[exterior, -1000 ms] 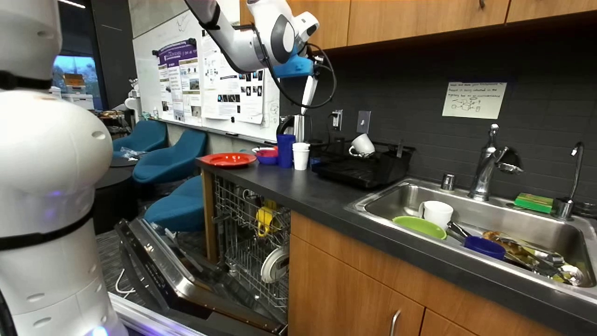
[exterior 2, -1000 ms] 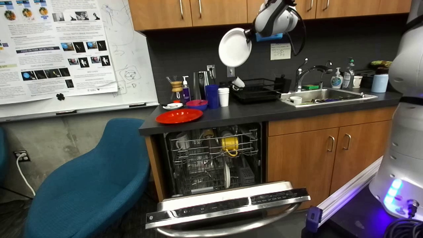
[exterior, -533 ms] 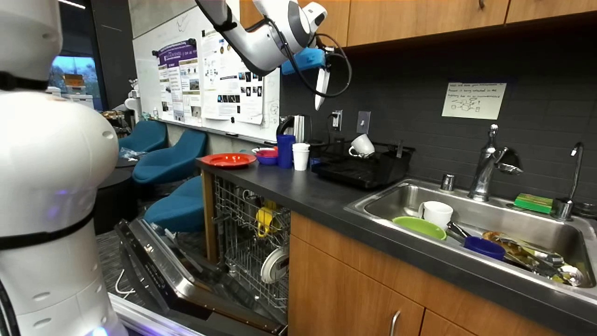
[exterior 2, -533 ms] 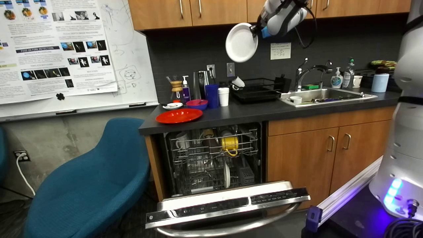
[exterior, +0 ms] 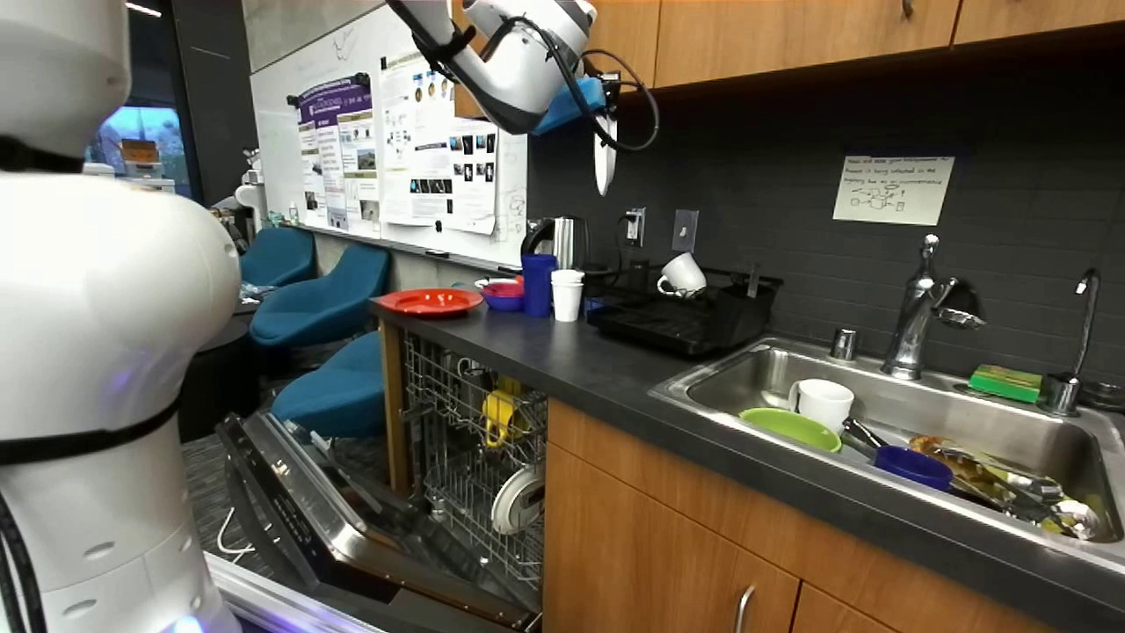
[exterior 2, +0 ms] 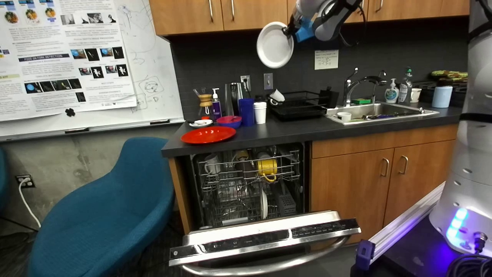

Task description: Put the white plate on the dishrack.

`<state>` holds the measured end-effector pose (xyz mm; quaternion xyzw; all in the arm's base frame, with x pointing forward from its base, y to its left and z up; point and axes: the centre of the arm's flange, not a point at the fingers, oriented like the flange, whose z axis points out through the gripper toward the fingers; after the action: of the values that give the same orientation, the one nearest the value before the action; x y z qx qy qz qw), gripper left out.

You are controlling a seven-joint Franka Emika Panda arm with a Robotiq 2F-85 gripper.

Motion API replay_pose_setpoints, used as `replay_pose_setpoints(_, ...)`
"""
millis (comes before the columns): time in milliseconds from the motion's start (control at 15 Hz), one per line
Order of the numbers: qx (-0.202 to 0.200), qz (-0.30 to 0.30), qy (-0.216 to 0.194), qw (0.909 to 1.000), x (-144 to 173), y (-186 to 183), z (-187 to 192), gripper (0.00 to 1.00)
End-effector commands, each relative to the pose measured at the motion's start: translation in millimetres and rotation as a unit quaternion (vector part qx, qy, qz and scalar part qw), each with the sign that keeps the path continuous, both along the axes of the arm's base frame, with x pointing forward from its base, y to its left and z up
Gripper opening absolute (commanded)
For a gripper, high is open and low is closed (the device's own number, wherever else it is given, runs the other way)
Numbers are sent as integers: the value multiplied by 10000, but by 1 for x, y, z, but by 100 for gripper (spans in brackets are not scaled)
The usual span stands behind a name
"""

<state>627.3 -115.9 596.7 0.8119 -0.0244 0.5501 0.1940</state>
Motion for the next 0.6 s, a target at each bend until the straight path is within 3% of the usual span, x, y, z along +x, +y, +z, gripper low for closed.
replay_pose_setpoints(0,-317,-232,-44,9992,0,29,-30,1)
replay_pose_setpoints(533,-791,-600,217,9948,16,45,-73,1)
